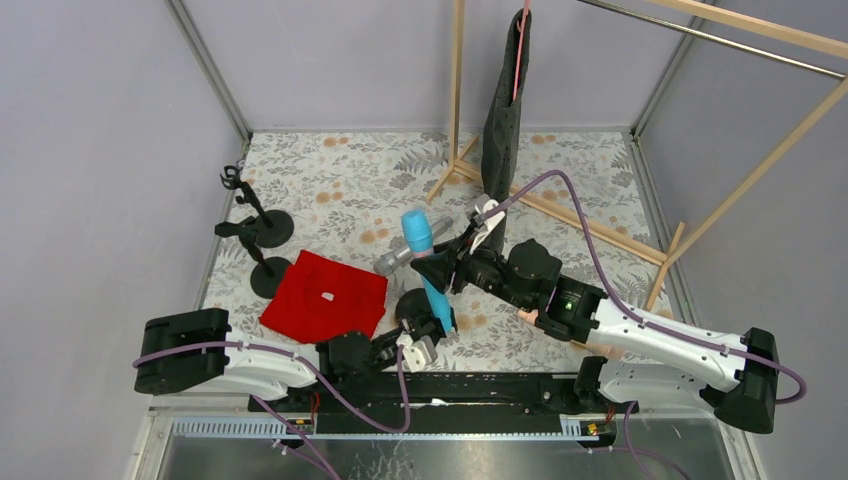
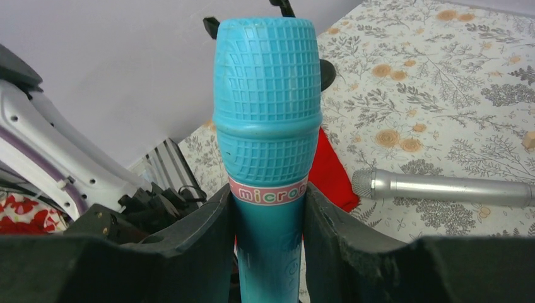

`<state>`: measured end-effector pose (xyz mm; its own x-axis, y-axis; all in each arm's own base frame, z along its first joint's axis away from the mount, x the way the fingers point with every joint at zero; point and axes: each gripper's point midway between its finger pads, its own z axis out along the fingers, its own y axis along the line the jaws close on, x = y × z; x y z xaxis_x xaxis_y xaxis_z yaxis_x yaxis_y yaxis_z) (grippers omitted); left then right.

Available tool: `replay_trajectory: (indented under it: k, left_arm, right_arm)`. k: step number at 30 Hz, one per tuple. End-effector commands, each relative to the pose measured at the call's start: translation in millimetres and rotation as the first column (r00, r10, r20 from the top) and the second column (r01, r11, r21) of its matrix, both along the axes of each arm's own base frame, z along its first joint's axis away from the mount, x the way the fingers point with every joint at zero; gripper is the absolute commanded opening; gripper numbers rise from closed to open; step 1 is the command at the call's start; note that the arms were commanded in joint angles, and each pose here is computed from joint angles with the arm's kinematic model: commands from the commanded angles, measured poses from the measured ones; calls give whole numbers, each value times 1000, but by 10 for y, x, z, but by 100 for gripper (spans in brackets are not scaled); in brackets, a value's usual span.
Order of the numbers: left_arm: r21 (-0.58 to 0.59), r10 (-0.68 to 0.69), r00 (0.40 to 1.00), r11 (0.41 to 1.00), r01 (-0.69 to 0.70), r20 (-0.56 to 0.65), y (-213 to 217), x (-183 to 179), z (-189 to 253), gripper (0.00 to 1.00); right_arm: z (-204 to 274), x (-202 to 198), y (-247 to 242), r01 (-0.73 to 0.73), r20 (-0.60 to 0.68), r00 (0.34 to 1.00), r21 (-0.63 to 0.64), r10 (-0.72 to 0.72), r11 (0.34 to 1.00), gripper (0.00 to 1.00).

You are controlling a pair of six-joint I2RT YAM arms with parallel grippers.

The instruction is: Attach the microphones to the stand

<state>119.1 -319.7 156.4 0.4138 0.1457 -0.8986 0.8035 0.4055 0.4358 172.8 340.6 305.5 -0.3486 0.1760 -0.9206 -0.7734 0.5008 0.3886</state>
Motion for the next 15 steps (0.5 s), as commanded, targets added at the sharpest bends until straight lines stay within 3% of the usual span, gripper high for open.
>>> replay_trajectory:
  k: [1, 15]
  left_arm:
    - [-23, 60, 996, 998, -62, -69, 85, 83, -69, 0]
    - [-16, 75, 995, 997, -76, -66, 87, 108, -85, 0]
  right_arm:
    - [-307, -324, 124, -108, -47, 993, -94, 104, 990, 0]
    - [-624, -267, -8, -28, -70, 997, -211, 13, 977, 0]
